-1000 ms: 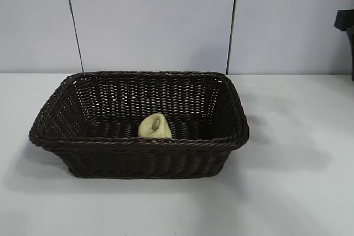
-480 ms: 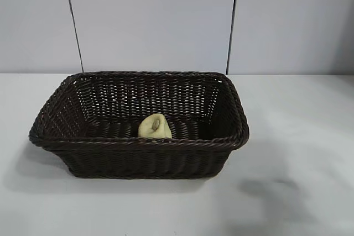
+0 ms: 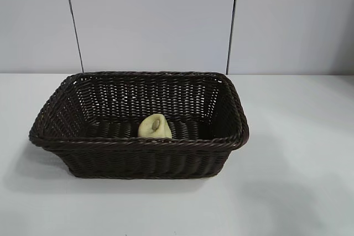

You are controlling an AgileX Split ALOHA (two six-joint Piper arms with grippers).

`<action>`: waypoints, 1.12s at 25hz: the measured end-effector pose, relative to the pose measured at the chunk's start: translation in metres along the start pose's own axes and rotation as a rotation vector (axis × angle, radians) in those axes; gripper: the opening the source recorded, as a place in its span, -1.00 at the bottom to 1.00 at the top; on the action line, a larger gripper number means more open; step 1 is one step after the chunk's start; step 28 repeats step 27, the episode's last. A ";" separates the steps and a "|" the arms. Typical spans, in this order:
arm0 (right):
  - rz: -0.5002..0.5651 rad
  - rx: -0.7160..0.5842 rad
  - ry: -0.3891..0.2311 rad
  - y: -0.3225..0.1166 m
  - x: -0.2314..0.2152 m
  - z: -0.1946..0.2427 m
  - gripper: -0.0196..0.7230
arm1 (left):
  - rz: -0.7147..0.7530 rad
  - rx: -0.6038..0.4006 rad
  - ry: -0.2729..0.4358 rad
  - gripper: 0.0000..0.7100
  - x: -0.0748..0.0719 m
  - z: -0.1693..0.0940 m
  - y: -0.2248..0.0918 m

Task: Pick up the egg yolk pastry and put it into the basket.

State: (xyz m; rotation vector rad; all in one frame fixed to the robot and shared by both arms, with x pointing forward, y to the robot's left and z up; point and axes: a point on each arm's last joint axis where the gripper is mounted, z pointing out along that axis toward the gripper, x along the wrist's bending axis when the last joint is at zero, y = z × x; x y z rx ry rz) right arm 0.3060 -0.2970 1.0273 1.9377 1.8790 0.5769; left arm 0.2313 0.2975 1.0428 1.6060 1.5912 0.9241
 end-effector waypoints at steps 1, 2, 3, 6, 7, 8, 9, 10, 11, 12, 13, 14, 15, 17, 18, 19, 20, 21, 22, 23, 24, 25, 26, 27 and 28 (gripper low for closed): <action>0.000 -0.042 0.002 -0.003 0.000 -0.005 0.51 | 0.000 0.000 0.000 0.61 0.000 0.000 0.000; 0.000 -0.090 0.005 -0.006 0.000 -0.011 0.51 | 0.000 0.000 0.000 0.61 0.000 0.000 0.000; 0.000 -0.136 0.008 -0.010 -0.001 -0.016 0.51 | 0.000 0.000 0.000 0.61 0.000 0.000 0.000; 0.000 -0.259 0.014 -0.022 -0.001 -0.029 0.51 | 0.000 0.000 0.000 0.61 0.000 0.000 0.000; 0.000 -0.301 0.017 -0.026 -0.001 -0.034 0.51 | 0.000 0.000 0.000 0.61 0.000 0.000 0.000; 0.000 -0.334 0.018 -0.030 -0.002 -0.037 0.51 | 0.000 0.000 0.000 0.61 0.000 0.000 0.000; 0.000 -0.373 0.021 -0.035 -0.002 -0.041 0.51 | 0.000 0.000 0.000 0.61 0.000 0.000 0.000; 0.000 -0.408 0.022 -0.039 -0.002 -0.044 0.51 | 0.000 0.000 0.000 0.61 0.000 0.000 0.000; 0.000 -0.439 0.024 -0.044 -0.002 -0.047 0.51 | 0.000 0.000 0.000 0.61 0.000 0.000 0.000; 0.000 -0.465 0.026 -0.047 -0.003 -0.049 0.51 | 0.000 0.000 0.000 0.61 0.000 0.000 0.000; 0.000 -0.487 0.027 -0.050 -0.003 -0.051 0.51 | 0.000 0.000 0.000 0.61 0.000 0.000 0.000; 0.000 -0.500 0.028 -0.052 -0.003 -0.052 0.51 | 0.000 0.000 0.000 0.61 0.000 0.000 0.000; 0.000 -0.503 0.028 -0.052 -0.003 -0.052 0.51 | 0.000 0.000 0.000 0.61 0.000 0.000 0.000; 0.000 -0.504 0.028 -0.052 -0.003 -0.052 0.51 | 0.000 0.000 0.000 0.61 0.000 0.000 0.000; 0.000 -0.503 0.028 -0.052 -0.003 -0.052 0.51 | 0.000 0.000 0.000 0.61 0.000 0.000 0.000; 0.000 -0.503 0.028 -0.052 -0.003 -0.052 0.51 | 0.000 0.000 0.000 0.61 0.000 0.000 0.000; 0.000 -0.503 0.028 -0.052 -0.003 -0.052 0.51 | 0.000 0.000 0.000 0.61 0.000 0.000 0.000; 0.000 -0.503 0.028 -0.052 -0.003 -0.052 0.51 | 0.000 0.000 0.000 0.61 0.000 0.000 0.000; 0.000 -0.503 0.028 -0.052 -0.003 -0.052 0.51 | 0.000 0.000 0.000 0.61 0.000 0.000 0.000; 0.000 -0.503 0.028 -0.052 -0.003 -0.052 0.51 | 0.000 0.000 0.000 0.61 0.000 0.000 0.000; 0.000 -0.503 0.028 -0.052 -0.003 -0.052 0.51 | 0.000 0.000 0.000 0.61 0.000 0.000 0.000; 0.000 -0.503 0.028 -0.052 -0.003 -0.052 0.51 | 0.000 0.000 0.000 0.61 0.000 0.000 0.000; 0.000 -0.503 0.028 -0.052 -0.003 -0.052 0.51 | 0.000 0.000 0.000 0.61 0.000 0.000 0.000; 0.000 -0.503 0.028 -0.052 -0.003 -0.052 0.51 | 0.000 0.000 0.000 0.61 0.000 0.000 0.000; 0.000 -0.503 0.028 -0.052 -0.003 -0.052 0.51 | 0.000 0.000 0.000 0.61 0.000 0.000 0.000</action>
